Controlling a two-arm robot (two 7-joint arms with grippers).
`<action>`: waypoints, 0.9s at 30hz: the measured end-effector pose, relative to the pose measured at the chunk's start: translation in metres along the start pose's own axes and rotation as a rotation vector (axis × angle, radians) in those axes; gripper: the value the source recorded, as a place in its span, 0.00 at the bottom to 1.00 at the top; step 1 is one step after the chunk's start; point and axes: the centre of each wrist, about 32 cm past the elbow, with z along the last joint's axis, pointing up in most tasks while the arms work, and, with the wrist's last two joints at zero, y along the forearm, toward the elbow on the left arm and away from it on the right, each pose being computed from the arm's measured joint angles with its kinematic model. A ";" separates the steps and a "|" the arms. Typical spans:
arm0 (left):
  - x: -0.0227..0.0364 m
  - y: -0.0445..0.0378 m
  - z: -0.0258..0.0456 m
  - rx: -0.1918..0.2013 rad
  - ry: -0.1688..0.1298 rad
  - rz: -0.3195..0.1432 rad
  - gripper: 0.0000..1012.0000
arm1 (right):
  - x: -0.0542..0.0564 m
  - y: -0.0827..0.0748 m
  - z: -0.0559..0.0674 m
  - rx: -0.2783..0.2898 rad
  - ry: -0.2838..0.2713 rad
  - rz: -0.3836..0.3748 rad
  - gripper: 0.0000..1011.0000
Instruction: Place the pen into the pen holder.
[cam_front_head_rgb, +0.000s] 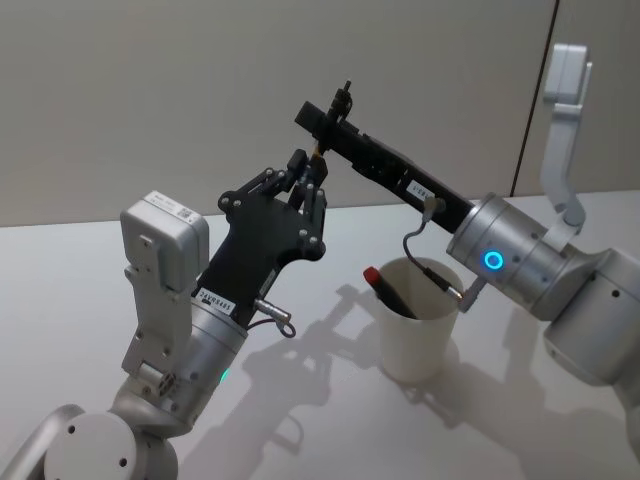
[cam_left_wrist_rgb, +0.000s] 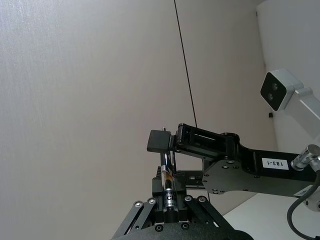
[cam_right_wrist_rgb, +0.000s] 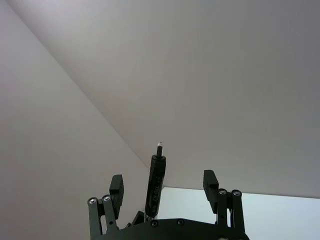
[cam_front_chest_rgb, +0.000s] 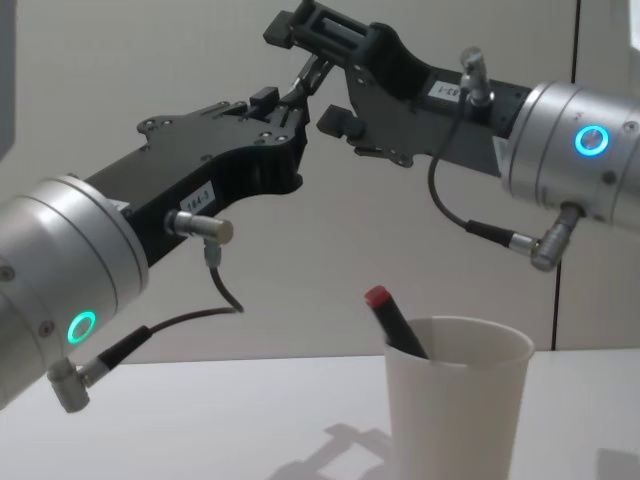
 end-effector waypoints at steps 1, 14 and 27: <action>0.0000 0.0000 0.0000 0.000 0.000 0.000 0.14 | 0.000 0.000 -0.001 -0.001 0.004 0.002 0.99; 0.0000 0.0000 0.0000 0.000 0.000 0.000 0.14 | 0.001 0.006 -0.006 -0.003 0.038 0.011 0.99; 0.0000 0.0000 0.0000 0.000 0.000 0.000 0.14 | 0.001 0.012 -0.012 -0.001 0.063 0.026 0.98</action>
